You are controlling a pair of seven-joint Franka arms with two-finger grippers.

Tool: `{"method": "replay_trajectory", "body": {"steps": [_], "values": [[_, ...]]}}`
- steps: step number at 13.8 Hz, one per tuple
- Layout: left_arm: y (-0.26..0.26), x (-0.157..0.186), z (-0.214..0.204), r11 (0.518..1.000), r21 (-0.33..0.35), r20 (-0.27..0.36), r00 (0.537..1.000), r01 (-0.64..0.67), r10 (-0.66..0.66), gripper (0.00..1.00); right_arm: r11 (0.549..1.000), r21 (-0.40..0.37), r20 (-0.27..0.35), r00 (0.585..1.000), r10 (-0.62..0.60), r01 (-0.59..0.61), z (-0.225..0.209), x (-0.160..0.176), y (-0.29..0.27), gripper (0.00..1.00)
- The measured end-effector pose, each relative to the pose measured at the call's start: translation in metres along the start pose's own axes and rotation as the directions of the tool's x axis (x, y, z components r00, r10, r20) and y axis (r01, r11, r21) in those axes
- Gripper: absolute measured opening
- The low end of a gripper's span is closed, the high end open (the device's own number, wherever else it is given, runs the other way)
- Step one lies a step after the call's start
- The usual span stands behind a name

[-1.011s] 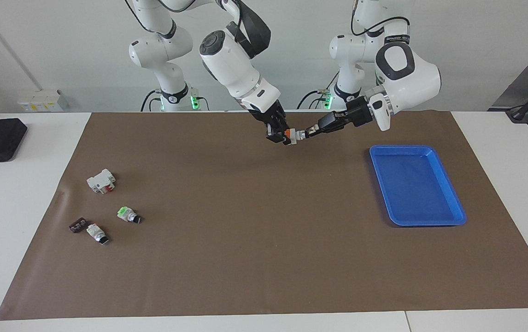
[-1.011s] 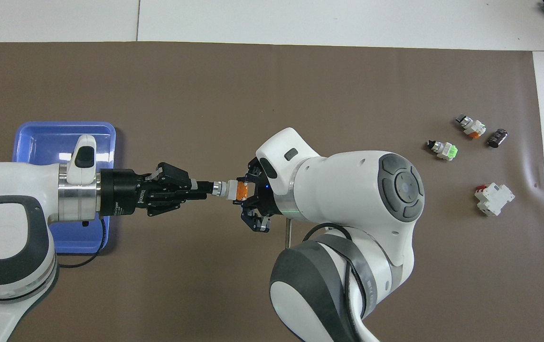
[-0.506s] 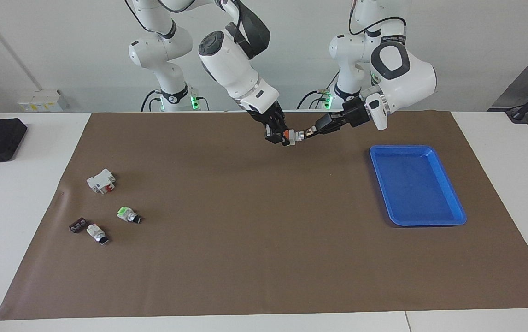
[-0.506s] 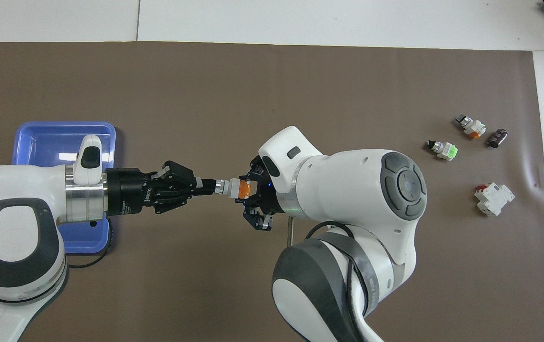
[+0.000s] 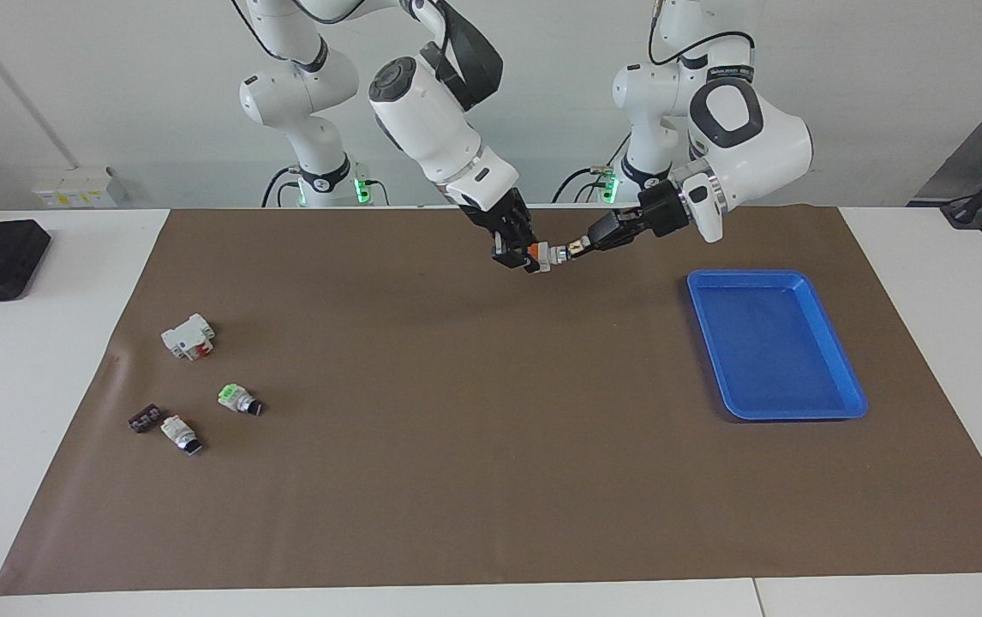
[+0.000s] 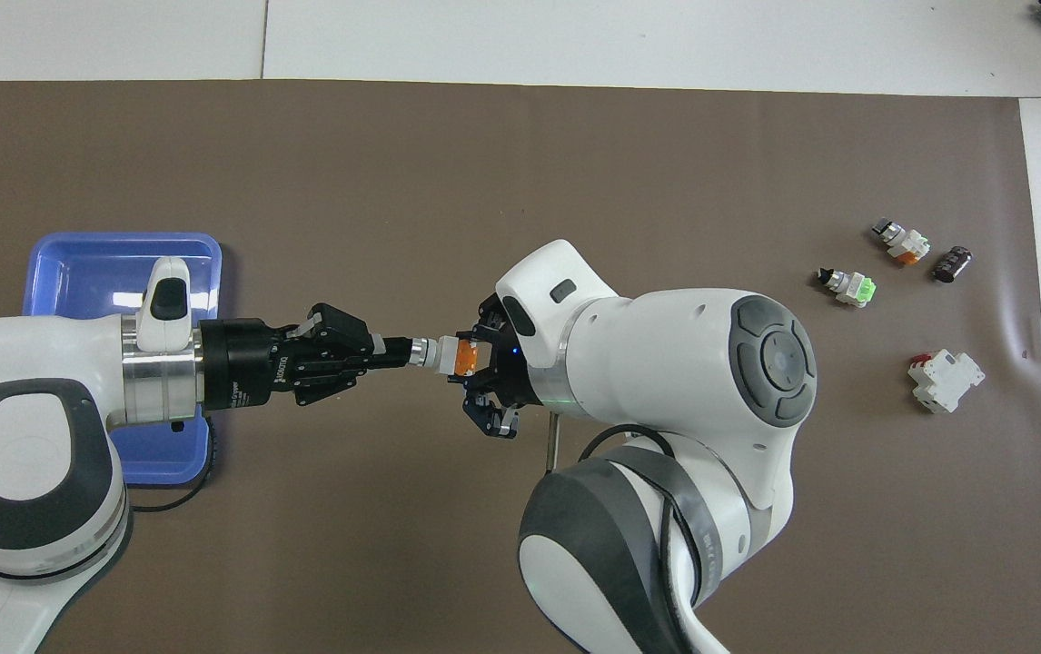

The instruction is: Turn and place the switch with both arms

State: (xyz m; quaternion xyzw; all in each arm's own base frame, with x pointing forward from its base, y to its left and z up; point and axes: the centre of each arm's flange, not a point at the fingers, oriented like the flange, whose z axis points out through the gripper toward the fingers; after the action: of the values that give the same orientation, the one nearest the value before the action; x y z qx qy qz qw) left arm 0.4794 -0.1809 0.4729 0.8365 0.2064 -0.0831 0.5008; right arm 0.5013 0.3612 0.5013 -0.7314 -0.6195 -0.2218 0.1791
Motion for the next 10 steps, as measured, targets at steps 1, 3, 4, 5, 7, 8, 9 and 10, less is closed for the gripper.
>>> {"method": "replay_trajectory", "body": {"steps": [1,3,4,5,7,8,9,10], "values": [[0.001,0.000,0.001,1.000,0.001,-0.005,1.000,-0.001,0.001,0.10,1.000,-0.002,0.001,1.000,0.000,0.000,0.000,0.000,0.000,0.41],[0.004,-0.002,0.006,0.999,0.003,-0.032,0.999,0.035,-0.035,0.10,1.000,-0.012,0.008,1.000,0.002,-0.002,-0.001,-0.003,0.003,0.41],[0.005,-0.003,0.008,0.998,0.003,-0.043,0.997,0.064,-0.064,0.10,1.000,-0.015,0.009,1.000,0.004,-0.004,-0.001,-0.005,0.004,0.41],[0.006,-0.004,0.010,0.996,0.001,-0.052,0.994,0.092,-0.092,0.10,1.000,-0.017,0.010,1.000,0.005,-0.005,-0.001,-0.006,0.005,0.41],[0.007,-0.004,0.011,0.988,-0.004,-0.064,0.986,0.154,-0.154,0.10,1.000,-0.020,0.009,1.000,0.007,-0.007,-0.002,-0.006,0.006,0.41],[0.008,-0.004,0.011,0.981,-0.008,-0.068,0.979,0.194,-0.194,0.10,1.000,-0.024,0.007,1.000,0.007,-0.007,-0.002,-0.006,0.007,0.41],[0.009,-0.004,0.010,0.971,-0.013,-0.074,0.968,0.239,-0.239,0.10,1.000,-0.028,0.005,1.000,0.007,-0.007,-0.003,-0.006,0.007,0.41],[0.011,-0.004,0.010,0.959,-0.018,-0.080,0.956,0.283,-0.283,0.10,0.999,-0.035,0.001,1.000,0.008,-0.008,-0.004,-0.005,0.008,0.41]]}}
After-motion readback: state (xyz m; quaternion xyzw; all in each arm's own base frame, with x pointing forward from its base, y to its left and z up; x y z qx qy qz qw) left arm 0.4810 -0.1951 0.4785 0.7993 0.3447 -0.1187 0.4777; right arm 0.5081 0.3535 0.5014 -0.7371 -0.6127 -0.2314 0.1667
